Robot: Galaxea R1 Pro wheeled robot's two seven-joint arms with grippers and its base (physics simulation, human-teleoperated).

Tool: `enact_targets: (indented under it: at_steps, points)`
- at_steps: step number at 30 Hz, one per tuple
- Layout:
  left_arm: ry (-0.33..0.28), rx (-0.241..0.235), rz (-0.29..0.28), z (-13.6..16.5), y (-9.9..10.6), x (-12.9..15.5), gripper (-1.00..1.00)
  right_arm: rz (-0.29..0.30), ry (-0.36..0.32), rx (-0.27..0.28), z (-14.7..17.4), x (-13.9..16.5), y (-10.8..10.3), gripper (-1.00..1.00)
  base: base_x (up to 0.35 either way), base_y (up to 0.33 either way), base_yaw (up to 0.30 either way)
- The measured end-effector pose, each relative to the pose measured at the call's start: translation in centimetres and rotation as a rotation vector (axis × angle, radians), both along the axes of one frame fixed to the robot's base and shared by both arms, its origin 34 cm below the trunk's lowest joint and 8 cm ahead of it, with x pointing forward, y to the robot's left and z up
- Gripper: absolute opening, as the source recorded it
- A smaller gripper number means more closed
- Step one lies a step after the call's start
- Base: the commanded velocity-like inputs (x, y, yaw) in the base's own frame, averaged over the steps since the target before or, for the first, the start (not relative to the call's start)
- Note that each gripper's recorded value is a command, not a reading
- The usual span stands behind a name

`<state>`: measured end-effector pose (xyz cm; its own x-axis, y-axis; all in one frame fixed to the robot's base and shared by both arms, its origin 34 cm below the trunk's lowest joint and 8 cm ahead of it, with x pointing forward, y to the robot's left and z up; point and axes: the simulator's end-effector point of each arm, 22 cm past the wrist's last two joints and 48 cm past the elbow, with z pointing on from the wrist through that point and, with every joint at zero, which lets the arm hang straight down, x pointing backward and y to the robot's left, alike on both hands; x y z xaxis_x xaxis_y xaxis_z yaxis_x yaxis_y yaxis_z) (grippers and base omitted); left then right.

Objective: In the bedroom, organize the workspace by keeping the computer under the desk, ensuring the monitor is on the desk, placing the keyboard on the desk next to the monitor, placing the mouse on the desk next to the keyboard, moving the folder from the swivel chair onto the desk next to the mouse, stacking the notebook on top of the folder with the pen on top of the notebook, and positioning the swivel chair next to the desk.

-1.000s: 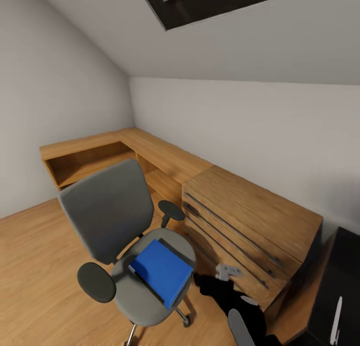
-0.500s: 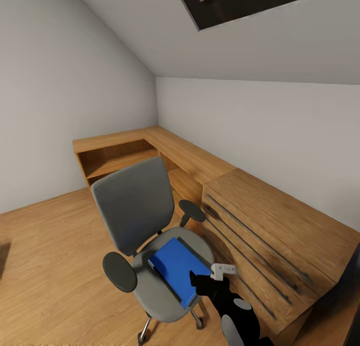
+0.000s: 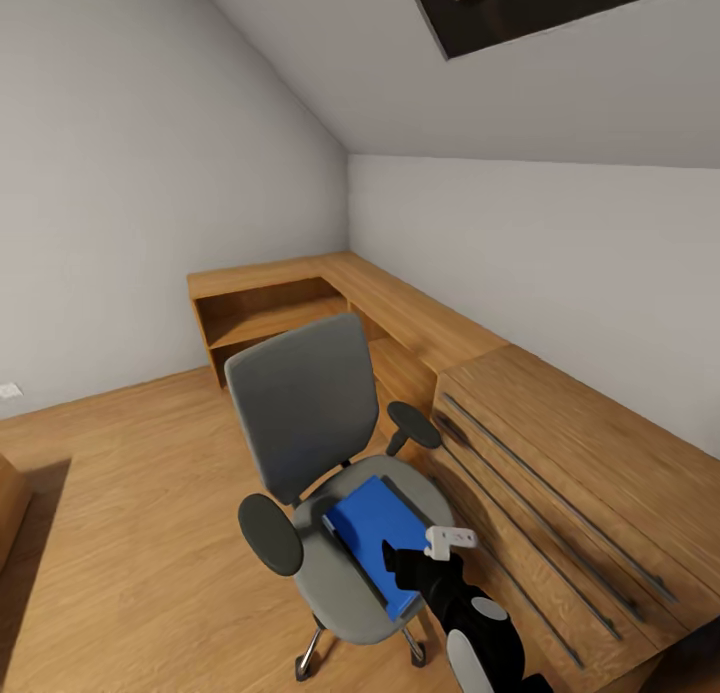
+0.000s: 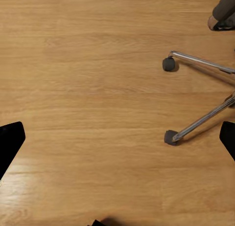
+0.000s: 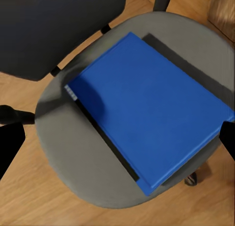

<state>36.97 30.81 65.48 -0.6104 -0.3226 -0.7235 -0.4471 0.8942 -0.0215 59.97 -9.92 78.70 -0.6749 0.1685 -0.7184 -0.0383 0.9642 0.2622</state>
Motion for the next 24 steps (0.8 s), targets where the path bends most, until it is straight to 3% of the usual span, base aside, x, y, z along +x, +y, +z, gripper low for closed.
enact_targets:
  at_steps: [4,7,10,12,14,19,24]
  points:
    - [-0.016,0.013,0.028,0.8,1.6,0.8,1.0,0.004,0.006,0.001,-0.3,-0.1,0.1,1.0,0.0,0.0,0.007]
    - [-0.023,0.004,0.04,2.9,2.7,3.2,1.0,0.002,0.011,-0.002,-0.7,0.3,0.2,1.0,0.0,0.0,0.002]
    - [0.03,-0.036,-0.008,5.3,2.0,6.7,1.0,0.006,-0.054,-0.022,1.7,5.4,0.2,1.0,0.0,0.0,0.0]
    - [0.006,-0.055,-0.024,7.8,1.9,12.2,1.0,0.008,-0.055,-0.064,1.7,9.3,-0.4,1.0,0.0,0.0,0.0]
    - [0.001,-0.102,0.006,9.5,2.8,15.8,1.0,0.006,-0.046,-0.108,1.8,12.8,-1.3,1.0,0.0,0.0,0.0]
    - [0.025,-0.238,0.027,10.4,2.3,18.2,1.0,-0.018,-0.047,-0.141,2.4,16.1,-2.9,1.0,0.0,0.0,0.0]
    - [0.026,-0.284,0.04,10.6,2.3,18.6,1.0,-0.059,-0.086,-0.129,3.2,17.5,-4.0,1.0,0.0,0.0,0.0]
